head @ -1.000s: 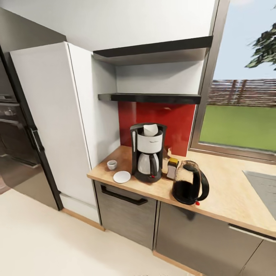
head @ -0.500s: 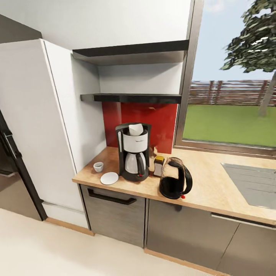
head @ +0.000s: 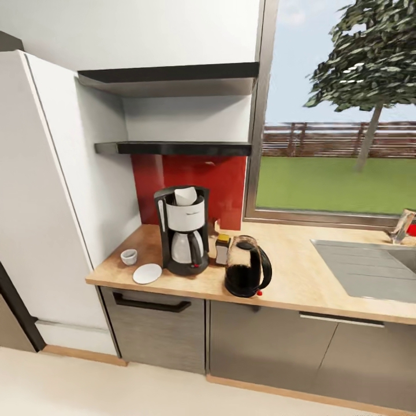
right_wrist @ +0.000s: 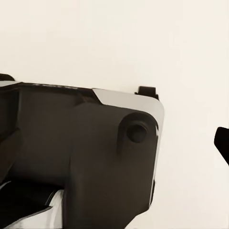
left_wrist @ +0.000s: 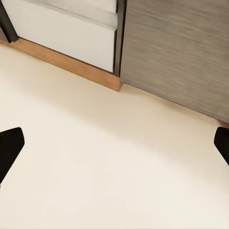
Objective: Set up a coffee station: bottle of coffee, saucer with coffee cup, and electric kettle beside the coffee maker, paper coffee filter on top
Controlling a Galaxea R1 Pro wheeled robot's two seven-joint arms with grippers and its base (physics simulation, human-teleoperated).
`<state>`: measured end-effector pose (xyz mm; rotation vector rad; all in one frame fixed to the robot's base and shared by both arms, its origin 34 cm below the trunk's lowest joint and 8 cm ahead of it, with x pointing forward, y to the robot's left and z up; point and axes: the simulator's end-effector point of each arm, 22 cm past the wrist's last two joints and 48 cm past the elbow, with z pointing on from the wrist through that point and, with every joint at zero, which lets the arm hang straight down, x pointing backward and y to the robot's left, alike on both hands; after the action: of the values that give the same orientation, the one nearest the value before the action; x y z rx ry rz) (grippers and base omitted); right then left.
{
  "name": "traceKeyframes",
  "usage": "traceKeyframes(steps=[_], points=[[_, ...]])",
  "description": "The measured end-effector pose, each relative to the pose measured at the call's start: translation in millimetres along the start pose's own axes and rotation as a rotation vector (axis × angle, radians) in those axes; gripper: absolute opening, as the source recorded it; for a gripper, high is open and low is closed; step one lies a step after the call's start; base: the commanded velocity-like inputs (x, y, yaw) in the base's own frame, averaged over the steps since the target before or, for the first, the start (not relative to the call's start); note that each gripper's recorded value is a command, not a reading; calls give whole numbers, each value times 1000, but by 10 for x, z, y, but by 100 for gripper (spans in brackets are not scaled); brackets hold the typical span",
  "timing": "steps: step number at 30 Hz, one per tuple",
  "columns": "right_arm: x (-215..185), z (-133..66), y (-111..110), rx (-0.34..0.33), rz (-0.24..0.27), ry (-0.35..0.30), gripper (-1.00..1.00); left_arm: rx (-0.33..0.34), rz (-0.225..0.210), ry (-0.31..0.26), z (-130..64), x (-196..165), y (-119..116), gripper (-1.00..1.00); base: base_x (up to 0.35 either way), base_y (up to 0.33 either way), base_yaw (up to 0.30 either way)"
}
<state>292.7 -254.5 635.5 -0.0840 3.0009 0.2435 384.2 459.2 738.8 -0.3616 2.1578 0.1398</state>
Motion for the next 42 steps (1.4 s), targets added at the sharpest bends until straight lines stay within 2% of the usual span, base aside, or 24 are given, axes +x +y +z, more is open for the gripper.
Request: traceKeyframes(steps=[4, 14, 18, 20, 21, 22, 24, 26, 29, 31, 33, 36, 39, 42], points=[[-200, -5, 39, -7, -20, -78, 100, 4, -1, -4, 0, -11, -8, 100, 56, 290, -11], [-231, -12, 9, -3, -13, -92, 100, 16, 8, -5, 8, -23, -43, 100, 5, 127, -1], [-230, -13, 7, -2, -12, -92, 100, 28, 17, -20, 35, -95, -63, 100, 0, 4, 0], [-225, -14, -5, 0, -12, -92, 100, 46, 23, -47, 82, -231, -102, 100, 0, 0, 0], [-212, -17, -37, 7, -15, -89, 100, 74, 30, -116, 198, -605, -185, 100, 0, 0, 0], [-207, -19, -51, 9, -17, -88, 100, 98, 36, -157, 254, -845, -273, 100, 0, 0, 0], [-201, -20, -64, 11, -18, -87, 100, 136, 37, -185, 333, -1151, -430, 100, 0, 0, 0], [-192, -22, -82, 14, -18, -85, 100, 168, 31, -187, 387, -1373, -574, 100, 0, 0, 0], [-122, -30, -173, 29, -13, -71, 100, 238, 17, -184, 456, -1909, -925, 100, 0, 0, 0], [-97, -46, -269, 43, -10, -66, 100, 271, 15, -185, 471, -2197, -1096, 100, 0, 0, 0], [-60, -86, -464, 69, -7, -61, 100, 303, 19, -178, 499, -2529, -1282, 100, 0, 0, 0], [18, -116, -615, 89, -2, -51, 100, 326, 31, -162, 559, -2905, -1464, 100, 0, 0, 0], [70, -128, -672, 96, 11, -46, 100, 335, 55, -129, 631, -3270, -1604, 100, 0, 0, 0], [53, -132, -680, 94, 68, -61, 100, 339, 67, -117, 659, -3581, -1700, 100, 0, 0, 0]])
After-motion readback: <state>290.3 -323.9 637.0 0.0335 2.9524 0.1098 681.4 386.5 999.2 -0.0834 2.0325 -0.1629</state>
